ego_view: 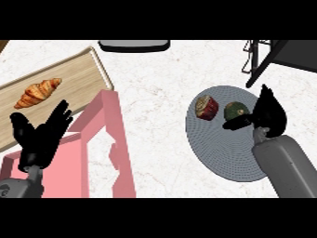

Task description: Pick the squash from the placemat and place it in the tiered shelf

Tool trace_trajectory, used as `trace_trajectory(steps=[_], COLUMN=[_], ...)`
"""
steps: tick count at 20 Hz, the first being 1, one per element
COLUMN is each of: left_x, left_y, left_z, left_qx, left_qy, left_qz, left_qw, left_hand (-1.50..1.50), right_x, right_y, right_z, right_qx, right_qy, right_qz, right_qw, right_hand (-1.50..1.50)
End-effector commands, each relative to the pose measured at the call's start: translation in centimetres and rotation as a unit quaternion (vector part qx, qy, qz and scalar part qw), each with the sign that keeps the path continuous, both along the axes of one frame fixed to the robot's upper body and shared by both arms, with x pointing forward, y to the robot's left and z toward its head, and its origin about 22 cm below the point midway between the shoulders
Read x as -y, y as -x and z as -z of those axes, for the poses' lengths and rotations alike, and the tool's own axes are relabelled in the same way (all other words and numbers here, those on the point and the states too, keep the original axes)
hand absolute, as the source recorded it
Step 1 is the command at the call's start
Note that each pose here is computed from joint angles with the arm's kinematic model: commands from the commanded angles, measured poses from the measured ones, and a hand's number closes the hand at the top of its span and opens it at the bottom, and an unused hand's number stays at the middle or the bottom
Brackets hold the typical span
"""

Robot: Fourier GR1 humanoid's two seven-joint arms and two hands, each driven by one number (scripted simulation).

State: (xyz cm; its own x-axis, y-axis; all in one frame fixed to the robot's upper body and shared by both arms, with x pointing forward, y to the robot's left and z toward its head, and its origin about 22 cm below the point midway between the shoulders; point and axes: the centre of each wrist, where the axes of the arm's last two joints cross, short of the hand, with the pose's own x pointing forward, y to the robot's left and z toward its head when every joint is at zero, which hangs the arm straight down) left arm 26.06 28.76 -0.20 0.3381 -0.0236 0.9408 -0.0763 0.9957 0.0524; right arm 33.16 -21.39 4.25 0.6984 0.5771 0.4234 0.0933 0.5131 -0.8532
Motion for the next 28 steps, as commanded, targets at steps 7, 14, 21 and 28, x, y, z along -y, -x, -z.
trace_trajectory(steps=[7, 14, 21, 28], left_x=[-0.5, -2.4, -0.8, -2.1], left_y=[2.0, 1.7, 2.7, 1.7], left_z=[2.1, 1.6, 2.9, 1.8], left_qx=[-0.052, -0.053, -0.060, -0.056], left_qy=[0.007, 0.017, 0.007, 0.007], left_qz=[0.010, -0.009, -0.001, -0.016], left_qw=[0.9986, 0.9984, 0.9982, 0.9983], left_hand=[0.00, 0.00, 0.00, 0.00], right_x=[0.1, -2.1, -4.1, -0.6], right_y=[-2.3, -1.8, -1.5, -0.3], right_z=[0.9, 3.0, 0.6, -4.1], right_qx=[-0.043, -0.040, 0.024, 0.048], right_qy=[-0.018, -0.024, -0.012, -0.047], right_qz=[-0.027, -0.099, -0.159, -0.327], right_qw=[0.999, 0.994, 0.987, 0.943], right_hand=[1.50, 1.50, 1.50, 1.50])
